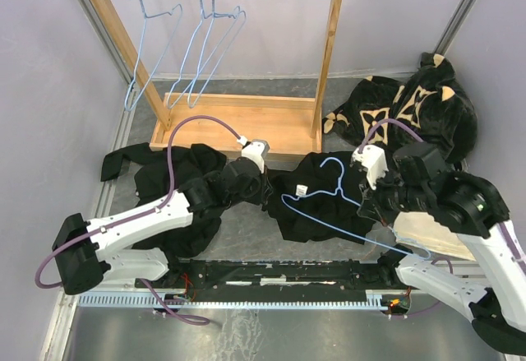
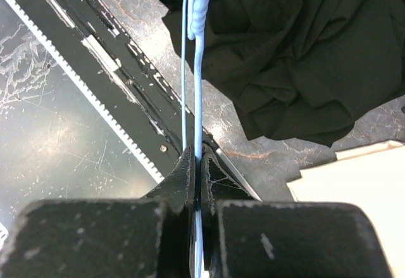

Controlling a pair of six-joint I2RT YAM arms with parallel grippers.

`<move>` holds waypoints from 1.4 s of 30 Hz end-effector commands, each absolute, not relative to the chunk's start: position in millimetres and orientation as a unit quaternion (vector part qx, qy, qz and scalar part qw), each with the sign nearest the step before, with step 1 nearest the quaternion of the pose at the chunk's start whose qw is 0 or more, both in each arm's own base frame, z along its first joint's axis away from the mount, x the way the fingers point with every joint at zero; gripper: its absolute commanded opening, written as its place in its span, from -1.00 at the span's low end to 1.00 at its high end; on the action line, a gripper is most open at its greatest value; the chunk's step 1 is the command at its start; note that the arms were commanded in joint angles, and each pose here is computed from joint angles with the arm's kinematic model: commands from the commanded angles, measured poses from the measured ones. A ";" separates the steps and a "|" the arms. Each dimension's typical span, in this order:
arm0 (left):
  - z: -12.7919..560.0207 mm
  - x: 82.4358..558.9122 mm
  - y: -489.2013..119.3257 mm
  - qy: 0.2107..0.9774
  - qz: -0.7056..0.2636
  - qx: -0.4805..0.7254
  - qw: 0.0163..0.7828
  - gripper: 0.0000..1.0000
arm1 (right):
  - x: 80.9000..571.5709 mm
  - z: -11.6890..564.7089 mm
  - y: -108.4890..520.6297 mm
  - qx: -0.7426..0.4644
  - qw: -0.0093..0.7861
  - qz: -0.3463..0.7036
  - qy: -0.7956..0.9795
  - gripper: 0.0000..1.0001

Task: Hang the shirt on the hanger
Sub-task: Hang the shirt on the hanger.

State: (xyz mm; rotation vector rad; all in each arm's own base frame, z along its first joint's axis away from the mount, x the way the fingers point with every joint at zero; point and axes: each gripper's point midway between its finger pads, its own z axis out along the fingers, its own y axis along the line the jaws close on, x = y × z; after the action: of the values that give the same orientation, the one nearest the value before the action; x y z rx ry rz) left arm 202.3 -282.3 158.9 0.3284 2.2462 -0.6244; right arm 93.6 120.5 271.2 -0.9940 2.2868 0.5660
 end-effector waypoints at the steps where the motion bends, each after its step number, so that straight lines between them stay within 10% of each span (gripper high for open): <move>1: 185.8 200.3 -303.2 0.861 -0.284 0.165 0.388 -0.95 | 123.1 281.8 144.2 -0.368 0.336 0.230 0.836 -1.00; 42: 294.2 189.5 -371.3 0.824 -0.307 0.229 0.419 -0.95 | 186.6 272.0 238.9 -0.337 0.499 0.397 0.692 -1.00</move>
State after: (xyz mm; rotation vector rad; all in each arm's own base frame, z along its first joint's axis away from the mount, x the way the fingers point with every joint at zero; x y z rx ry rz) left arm 188.5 -351.0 254.0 0.5936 2.1646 -0.6551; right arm 179.4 227.6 238.9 -0.8341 1.8646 0.9167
